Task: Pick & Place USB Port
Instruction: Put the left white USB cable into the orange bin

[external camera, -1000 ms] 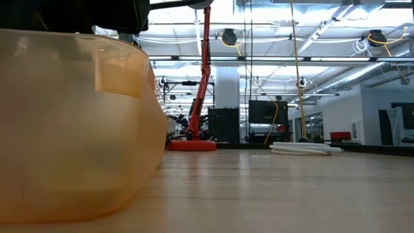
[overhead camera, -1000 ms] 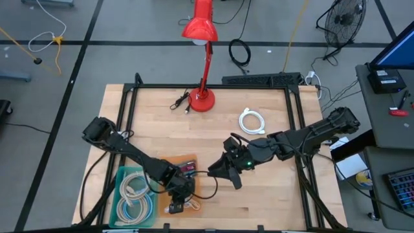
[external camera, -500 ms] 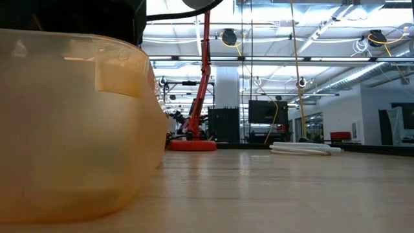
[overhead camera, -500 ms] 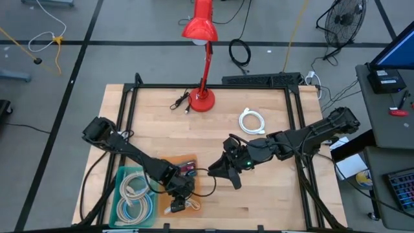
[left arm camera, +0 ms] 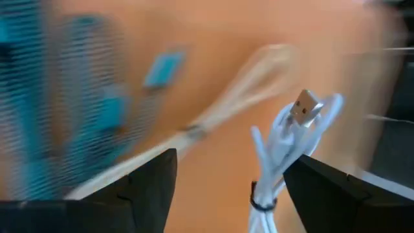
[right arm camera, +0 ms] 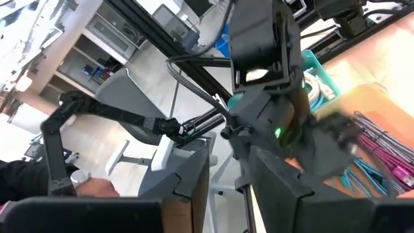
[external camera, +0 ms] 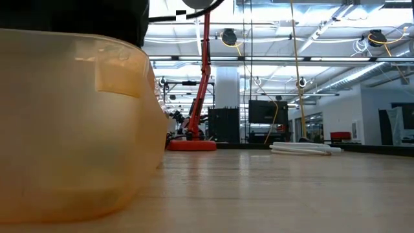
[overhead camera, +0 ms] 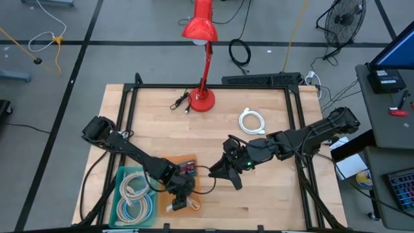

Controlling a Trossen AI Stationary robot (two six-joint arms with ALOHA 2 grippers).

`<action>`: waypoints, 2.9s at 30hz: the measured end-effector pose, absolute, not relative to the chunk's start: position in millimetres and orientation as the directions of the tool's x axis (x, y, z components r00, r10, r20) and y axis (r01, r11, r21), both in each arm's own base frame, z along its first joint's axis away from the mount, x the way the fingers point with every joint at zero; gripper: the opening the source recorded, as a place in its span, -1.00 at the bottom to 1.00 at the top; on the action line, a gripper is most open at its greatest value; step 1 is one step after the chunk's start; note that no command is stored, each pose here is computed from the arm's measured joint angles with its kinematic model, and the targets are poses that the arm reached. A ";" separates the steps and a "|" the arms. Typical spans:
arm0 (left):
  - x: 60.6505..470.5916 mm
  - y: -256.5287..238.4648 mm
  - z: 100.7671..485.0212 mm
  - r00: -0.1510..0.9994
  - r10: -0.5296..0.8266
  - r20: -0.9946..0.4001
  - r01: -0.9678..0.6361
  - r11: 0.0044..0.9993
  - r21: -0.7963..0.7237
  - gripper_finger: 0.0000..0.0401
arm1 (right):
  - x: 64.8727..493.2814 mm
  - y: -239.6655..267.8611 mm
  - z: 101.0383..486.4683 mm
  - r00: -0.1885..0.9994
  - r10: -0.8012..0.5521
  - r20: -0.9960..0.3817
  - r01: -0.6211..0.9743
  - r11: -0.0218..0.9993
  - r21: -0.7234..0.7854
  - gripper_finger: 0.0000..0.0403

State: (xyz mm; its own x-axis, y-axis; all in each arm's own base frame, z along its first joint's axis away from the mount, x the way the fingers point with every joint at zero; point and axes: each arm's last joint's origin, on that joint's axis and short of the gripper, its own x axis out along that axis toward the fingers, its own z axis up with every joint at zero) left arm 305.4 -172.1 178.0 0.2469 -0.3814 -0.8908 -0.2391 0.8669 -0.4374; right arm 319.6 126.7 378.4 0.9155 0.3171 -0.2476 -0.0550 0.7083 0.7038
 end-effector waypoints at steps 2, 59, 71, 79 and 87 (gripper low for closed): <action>298.2 -166.2 177.2 0.202 -0.306 -0.930 -0.277 0.893 -0.354 0.30 | 319.4 126.6 377.4 0.913 0.316 -0.258 -0.048 0.711 0.701 -0.50; 302.3 -179.9 162.2 0.201 -0.338 -0.920 -0.241 0.893 -0.380 -1.00 | 318.4 127.3 374.6 0.905 0.315 -0.285 -0.031 0.719 0.695 -0.50; 303.9 -183.0 163.0 0.270 -0.284 -0.920 -0.263 0.898 -0.354 -1.00 | 318.4 127.2 374.6 0.907 0.311 -0.285 -0.029 0.719 0.694 -0.50; 309.0 -171.7 162.4 0.275 -0.256 -0.927 -0.251 0.911 -0.326 -1.00 | 318.4 127.0 374.7 0.907 0.309 -0.285 -0.027 0.720 0.693 -0.50; 302.2 -158.2 160.1 0.194 -0.159 -0.968 -0.259 0.943 -0.207 -1.00 | 318.5 126.9 374.7 0.907 0.310 -0.285 -0.028 0.720 0.694 -0.50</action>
